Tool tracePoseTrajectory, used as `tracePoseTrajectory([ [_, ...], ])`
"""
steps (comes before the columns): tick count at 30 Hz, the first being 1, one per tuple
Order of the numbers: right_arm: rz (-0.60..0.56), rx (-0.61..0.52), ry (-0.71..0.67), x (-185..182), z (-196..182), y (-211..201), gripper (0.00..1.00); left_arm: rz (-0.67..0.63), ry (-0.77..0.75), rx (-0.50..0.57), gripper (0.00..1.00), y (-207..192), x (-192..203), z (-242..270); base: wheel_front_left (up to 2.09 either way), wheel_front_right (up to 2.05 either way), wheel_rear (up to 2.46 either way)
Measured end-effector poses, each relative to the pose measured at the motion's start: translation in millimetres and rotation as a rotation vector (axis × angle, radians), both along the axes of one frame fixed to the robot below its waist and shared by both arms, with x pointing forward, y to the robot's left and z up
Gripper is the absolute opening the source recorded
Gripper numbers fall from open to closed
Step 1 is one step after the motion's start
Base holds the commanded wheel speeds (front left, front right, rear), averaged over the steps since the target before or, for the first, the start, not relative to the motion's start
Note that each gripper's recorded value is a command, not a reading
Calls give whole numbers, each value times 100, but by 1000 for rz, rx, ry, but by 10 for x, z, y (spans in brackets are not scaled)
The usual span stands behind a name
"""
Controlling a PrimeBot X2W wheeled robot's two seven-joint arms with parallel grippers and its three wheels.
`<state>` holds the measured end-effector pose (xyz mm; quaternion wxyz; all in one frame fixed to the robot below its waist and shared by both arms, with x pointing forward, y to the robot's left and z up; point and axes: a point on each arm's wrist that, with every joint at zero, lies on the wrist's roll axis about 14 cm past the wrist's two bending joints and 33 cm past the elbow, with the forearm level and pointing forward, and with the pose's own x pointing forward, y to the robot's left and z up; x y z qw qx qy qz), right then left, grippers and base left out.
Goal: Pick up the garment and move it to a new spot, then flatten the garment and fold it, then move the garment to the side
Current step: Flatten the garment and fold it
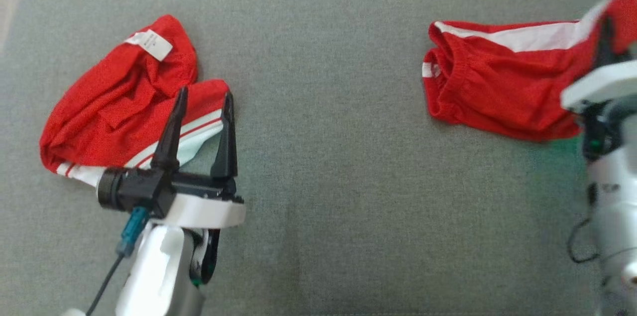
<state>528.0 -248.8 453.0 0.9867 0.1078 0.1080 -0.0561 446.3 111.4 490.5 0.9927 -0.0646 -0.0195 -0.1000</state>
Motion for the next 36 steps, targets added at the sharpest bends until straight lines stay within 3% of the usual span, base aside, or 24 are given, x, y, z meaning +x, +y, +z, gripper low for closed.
tracePoseTrajectory([
  [6,146,92,-120,76,392,701,0,16,-12,3,100,56,-131,75,0,0,0],
  [11,283,107,-76,-82,255,1207,0,44,-26,5,100,154,-204,140,0,0,0],
  [16,419,40,-3,-308,15,1556,0,72,-5,7,100,249,-323,80,0,0,0],
  [21,547,-139,56,-480,-212,1685,0,85,-3,5,100,280,-344,81,0,0,0],
  [22,574,-187,64,-519,-261,1689,95,84,-2,4,100,274,-347,77,0,0,0],
  [23,582,-211,70,-544,-293,1675,100,81,-1,4,100,263,-348,74,0,0,0],
  [27,564,-245,44,-579,-285,1573,100,65,-6,1,100,199,-328,90,0,0,0],
  [36,301,-103,-104,-563,151,1026,100,-9,-39,-13,100,-70,-255,198,0,0,0],
])
